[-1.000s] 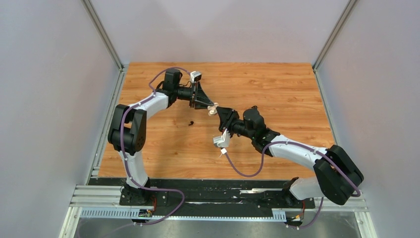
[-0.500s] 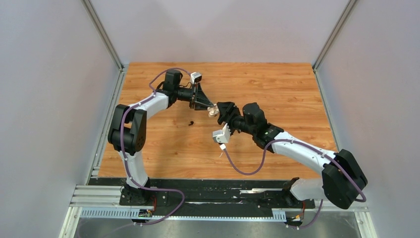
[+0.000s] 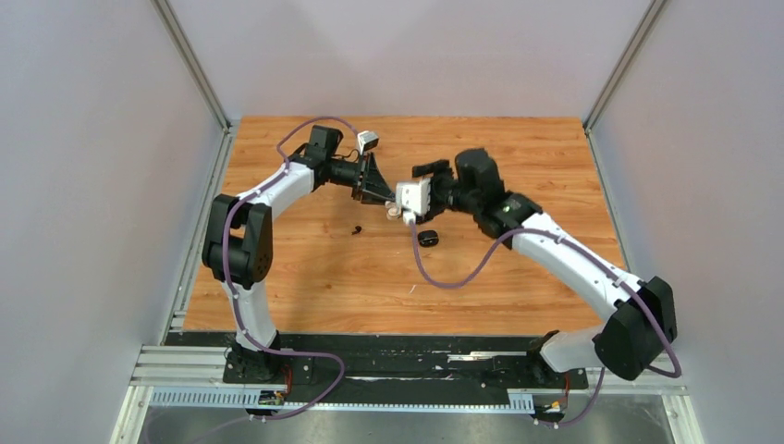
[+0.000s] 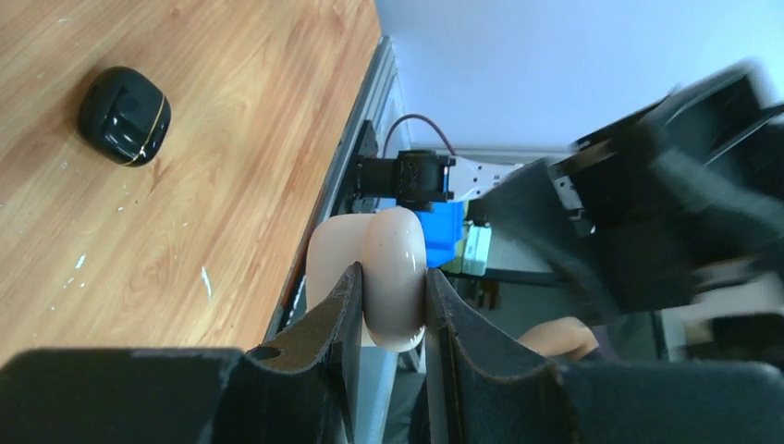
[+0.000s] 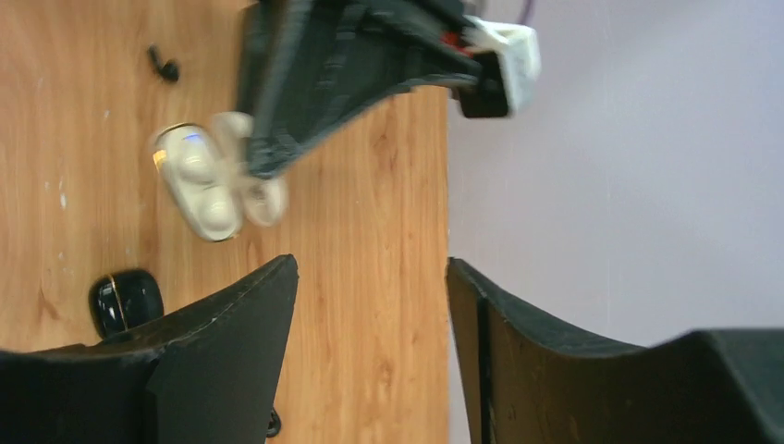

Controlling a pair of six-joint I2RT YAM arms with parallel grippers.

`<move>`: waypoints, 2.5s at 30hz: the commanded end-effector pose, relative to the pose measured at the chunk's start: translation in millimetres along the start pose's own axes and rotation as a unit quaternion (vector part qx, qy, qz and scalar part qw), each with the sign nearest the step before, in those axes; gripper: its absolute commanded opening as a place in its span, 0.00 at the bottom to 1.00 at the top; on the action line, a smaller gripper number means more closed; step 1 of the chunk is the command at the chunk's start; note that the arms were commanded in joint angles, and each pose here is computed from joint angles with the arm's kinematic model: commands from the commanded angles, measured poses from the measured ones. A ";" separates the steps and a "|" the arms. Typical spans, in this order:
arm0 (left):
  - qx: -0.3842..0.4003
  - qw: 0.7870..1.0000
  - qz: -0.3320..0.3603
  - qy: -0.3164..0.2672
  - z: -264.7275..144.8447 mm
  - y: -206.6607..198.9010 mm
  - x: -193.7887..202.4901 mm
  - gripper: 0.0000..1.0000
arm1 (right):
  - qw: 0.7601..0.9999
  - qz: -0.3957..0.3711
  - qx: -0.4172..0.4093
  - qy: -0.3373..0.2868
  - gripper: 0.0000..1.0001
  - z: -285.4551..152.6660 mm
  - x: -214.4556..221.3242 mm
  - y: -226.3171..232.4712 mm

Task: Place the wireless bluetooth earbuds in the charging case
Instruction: Insert the right earbud into the right side groove of the charging case, then pass from the left arm to the right, then close the charging case with the earbuds at the center of the board.

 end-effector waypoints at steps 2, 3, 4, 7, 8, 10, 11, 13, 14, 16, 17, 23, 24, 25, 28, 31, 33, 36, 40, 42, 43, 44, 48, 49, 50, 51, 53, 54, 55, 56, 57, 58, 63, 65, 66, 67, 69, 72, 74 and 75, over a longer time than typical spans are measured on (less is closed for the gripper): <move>-0.003 0.994 0.108 0.027 -7.6 -20.3 14.7 0.00 | 0.940 0.334 -0.055 -0.035 0.60 -29.0 -4.0 -30.3; 0.006 0.990 0.135 0.033 -8.8 -23.0 16.8 0.00 | 0.926 0.368 -0.066 -0.047 0.58 -31.0 -3.5 -32.5; 0.011 0.988 0.147 0.036 -10.4 -26.8 20.6 0.00 | 0.910 0.403 -0.078 -0.059 0.57 -32.2 -2.4 -33.7; 0.034 0.976 0.209 0.049 -13.8 -33.7 29.0 0.00 | 0.864 0.474 -0.128 -0.110 0.56 -32.5 -3.6 -31.9; 0.039 0.972 0.225 0.050 -15.0 -37.0 31.1 0.00 | 0.852 0.486 -0.146 -0.131 0.55 -31.2 -5.8 -30.4; 0.056 0.967 0.242 0.058 -17.1 -45.1 35.1 0.00 | 0.836 0.490 -0.184 -0.166 0.55 -28.8 -12.1 -24.0; 0.058 0.966 0.246 0.059 -17.6 -47.3 35.6 0.00 | 0.830 0.487 -0.201 -0.183 0.55 -29.2 -15.4 -19.9; 0.063 0.962 0.257 0.062 -19.4 -54.2 38.0 0.00 | 0.828 0.474 -0.218 -0.207 0.55 -28.2 -18.3 -12.8; 0.065 0.960 0.265 0.064 -20.6 -58.3 39.5 0.00 | 0.828 0.469 -0.222 -0.213 0.55 -26.9 -18.6 -8.5; 0.066 0.956 0.278 0.066 -22.7 -64.6 42.7 0.00 | 0.832 0.455 -0.227 -0.221 0.56 -23.9 -19.5 -0.9; 0.068 0.955 0.282 0.066 -23.3 -66.8 43.7 0.00 | 0.834 0.448 -0.230 -0.225 0.57 -22.0 -21.3 2.0; 0.077 0.951 0.291 0.068 -26.4 -77.2 50.8 0.00 | 0.845 0.410 -0.239 -0.247 0.57 -10.5 -42.4 8.1; 0.080 0.950 0.293 0.068 -26.6 -78.3 51.3 0.00 | 0.846 0.407 -0.239 -0.247 0.57 -8.2 -44.7 8.4; 0.081 0.950 0.293 0.069 -26.7 -79.3 52.0 0.00 | 0.846 0.408 -0.239 -0.246 0.56 -6.1 -45.6 9.2; 0.088 0.949 0.294 0.071 -27.3 -82.8 53.4 0.00 | 0.843 0.420 -0.234 -0.240 0.56 0.3 -44.5 9.5; 0.087 0.949 0.294 0.070 -27.3 -83.4 53.4 0.00 | 0.839 0.435 -0.227 -0.234 0.56 4.6 -42.9 6.8; 0.089 0.949 0.294 0.071 -27.3 -84.1 53.5 0.00 | 0.838 0.445 -0.220 -0.227 0.56 6.3 -41.6 5.2; 0.096 0.951 0.285 0.074 -27.1 -85.1 52.5 0.00 | 0.841 0.458 -0.203 -0.205 0.57 9.9 -36.7 3.8; 0.093 0.953 0.279 0.074 -25.9 -82.8 49.3 0.00 | 0.848 0.462 -0.189 -0.180 0.57 15.5 -29.1 6.1; 0.092 0.955 0.273 0.074 -25.3 -80.1 48.0 0.00 | 0.850 0.463 -0.184 -0.170 0.58 17.2 -26.4 6.1; 0.091 0.958 0.262 0.075 -24.2 -76.9 46.2 0.00 | 0.853 0.459 -0.182 -0.168 0.58 17.2 -25.5 6.3; 0.091 0.960 0.254 0.075 -23.8 -75.1 45.0 0.00 | 0.857 0.454 -0.179 -0.166 0.59 17.0 -25.0 6.3; 0.098 0.970 0.207 0.085 -21.2 -67.9 40.4 0.00 | 0.867 0.435 -0.168 -0.175 0.60 14.0 -25.9 1.8; 0.100 0.970 0.206 0.086 -21.2 -68.9 40.2 0.00 | 0.868 0.429 -0.169 -0.185 0.60 12.6 -28.2 1.5; 0.101 0.971 0.198 0.087 -21.2 -67.7 39.8 0.00 | 0.867 0.425 -0.169 -0.197 0.60 10.8 -31.5 -0.1; 0.103 0.969 0.206 0.087 -21.3 -69.6 38.7 0.00 | 0.865 0.425 -0.170 -0.205 0.58 10.4 -33.4 0.0; 0.104 0.968 0.210 0.087 -20.9 -70.6 35.9 0.00 | 0.858 0.436 -0.173 -0.207 0.53 12.5 -34.5 0.7; 0.102 0.971 0.197 0.089 -20.3 -68.0 35.1 0.00 | 0.854 0.445 -0.174 -0.205 0.51 13.6 -34.2 1.0; 0.103 0.967 0.214 0.087 -20.5 -71.7 32.8 0.00 | 0.851 0.452 -0.174 -0.203 0.49 14.0 -33.8 0.7; 0.103 0.969 0.208 0.087 -19.8 -69.4 31.6 0.00 | 0.848 0.457 -0.174 -0.204 0.47 13.7 -34.1 0.7; 0.101 0.968 0.214 0.086 -19.8 -71.8 29.8 0.00 | 0.846 0.459 -0.176 -0.207 0.43 13.4 -35.1 1.1; 0.100 0.968 0.216 0.086 -19.5 -71.6 28.2 0.00 | 0.844 0.460 -0.176 -0.210 0.39 12.3 -36.0 0.7; 0.082 0.968 0.224 0.079 -18.2 -68.1 23.1 0.00 | 0.825 0.495 -0.183 -0.201 0.19 13.2 -33.4 1.8; 0.066 0.966 0.240 0.073 -18.5 -68.3 21.7 0.00 | 0.806 0.527 -0.187 -0.192 0.16 15.3 -26.0 1.6; 0.053 0.962 0.258 0.067 -19.3 -68.9 21.5 0.00 | 0.793 0.548 -0.190 -0.189 0.15 16.3 -21.7 1.1; 0.046 0.960 0.268 0.063 -20.0 -69.8 21.9 0.00 | 0.778 0.567 -0.195 -0.187 0.13 17.1 -16.5 0.7; 0.022 0.948 0.313 0.047 -21.3 -71.8 19.2 0.08 | 0.743 0.608 -0.205 -0.189 0.13 18.5 -6.1 -0.6; -0.007 0.935 0.353 0.014 -24.6 -73.9 23.5 0.24 | 0.702 0.650 -0.217 -0.196 0.14 21.1 6.5 -1.1; -0.013 0.925 0.379 -0.006 -25.2 -74.5 25.2 0.32 | 0.675 0.677 -0.223 -0.193 0.14 23.3 12.1 1.5; -0.012 0.914 0.404 -0.017 -26.3 -81.3 26.1 0.34 | 0.664 0.685 -0.227 -0.193 0.14 24.8 15.7 2.4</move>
Point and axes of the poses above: each gripper's point midway between its finger pads, its own z axis out along the fingers, its own y axis along the line the jaws close on, x = y × z, the point moved 6 cm from there along -z, back along the fingers, and after that the axes turned 12 degrees about -z, right-handed, at the moved point
